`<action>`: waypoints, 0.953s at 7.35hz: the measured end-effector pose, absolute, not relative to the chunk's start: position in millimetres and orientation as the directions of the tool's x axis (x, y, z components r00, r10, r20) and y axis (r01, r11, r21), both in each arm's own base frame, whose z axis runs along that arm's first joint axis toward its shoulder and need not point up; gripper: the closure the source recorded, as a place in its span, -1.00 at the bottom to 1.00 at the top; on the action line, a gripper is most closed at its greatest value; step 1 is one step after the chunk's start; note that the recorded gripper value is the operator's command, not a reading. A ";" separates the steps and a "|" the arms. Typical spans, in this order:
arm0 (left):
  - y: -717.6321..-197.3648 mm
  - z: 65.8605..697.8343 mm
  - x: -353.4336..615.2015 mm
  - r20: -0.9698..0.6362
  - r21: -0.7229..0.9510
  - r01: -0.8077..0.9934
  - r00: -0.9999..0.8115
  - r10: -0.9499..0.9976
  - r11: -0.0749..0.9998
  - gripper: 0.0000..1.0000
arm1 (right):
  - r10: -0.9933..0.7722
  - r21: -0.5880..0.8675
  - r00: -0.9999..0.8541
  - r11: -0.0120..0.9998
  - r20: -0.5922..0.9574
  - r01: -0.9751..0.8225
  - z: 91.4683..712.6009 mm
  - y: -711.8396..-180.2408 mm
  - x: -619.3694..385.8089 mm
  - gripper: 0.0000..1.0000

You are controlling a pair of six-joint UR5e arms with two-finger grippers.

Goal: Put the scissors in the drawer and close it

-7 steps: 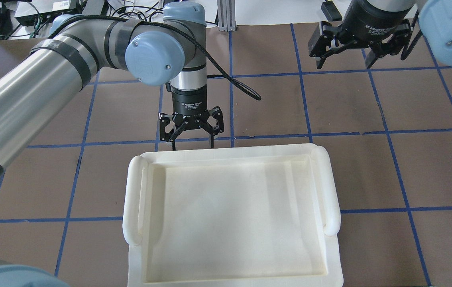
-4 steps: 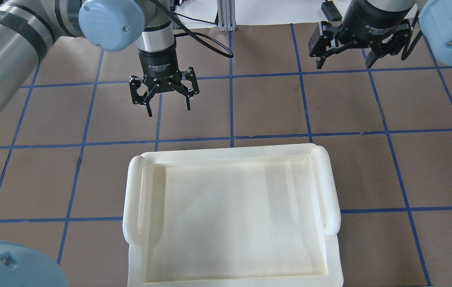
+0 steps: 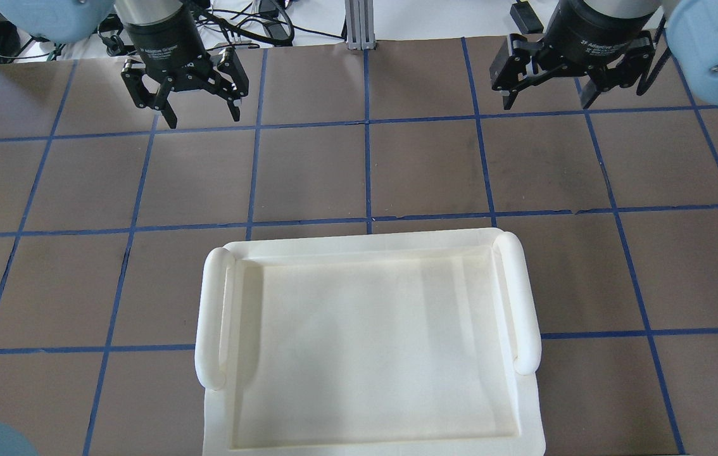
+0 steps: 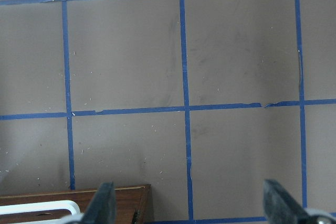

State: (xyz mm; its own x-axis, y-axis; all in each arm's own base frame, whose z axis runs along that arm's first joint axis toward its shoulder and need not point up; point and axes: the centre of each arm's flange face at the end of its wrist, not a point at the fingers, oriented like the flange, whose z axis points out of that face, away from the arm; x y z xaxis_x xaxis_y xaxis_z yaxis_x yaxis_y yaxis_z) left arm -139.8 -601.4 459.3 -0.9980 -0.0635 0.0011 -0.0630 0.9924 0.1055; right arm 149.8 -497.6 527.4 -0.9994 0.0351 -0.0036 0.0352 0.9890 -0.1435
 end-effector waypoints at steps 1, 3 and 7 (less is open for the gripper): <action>-598.0 473.5 -127.1 0.001 0.070 -0.044 -0.999 -0.044 0.997 -1.00 | 0.038 -0.144 -0.999 0.989 -0.004 0.038 527.3 -497.7 149.9 -1.00; -583.4 502.7 -118.9 -0.006 -0.011 -0.018 -1.000 -0.018 1.000 -1.00 | 0.055 -0.148 -0.998 0.987 -0.007 0.056 528.0 -497.8 149.9 -1.00; -546.5 500.3 -120.1 -0.002 -0.098 -0.029 -1.000 -0.029 0.995 -1.00 | 0.088 -0.149 -0.996 0.985 -0.013 0.089 528.4 -497.6 149.9 -1.00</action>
State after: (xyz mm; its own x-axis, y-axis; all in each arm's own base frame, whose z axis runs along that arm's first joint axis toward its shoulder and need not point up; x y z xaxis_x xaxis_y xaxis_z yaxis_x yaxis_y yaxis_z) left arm -120.1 -546.5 500.3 -0.9996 -0.0295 -0.0018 -0.0291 0.9948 -0.0980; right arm 149.9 -497.6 528.4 -0.9961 0.0877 -0.0126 0.0886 0.9849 -0.1485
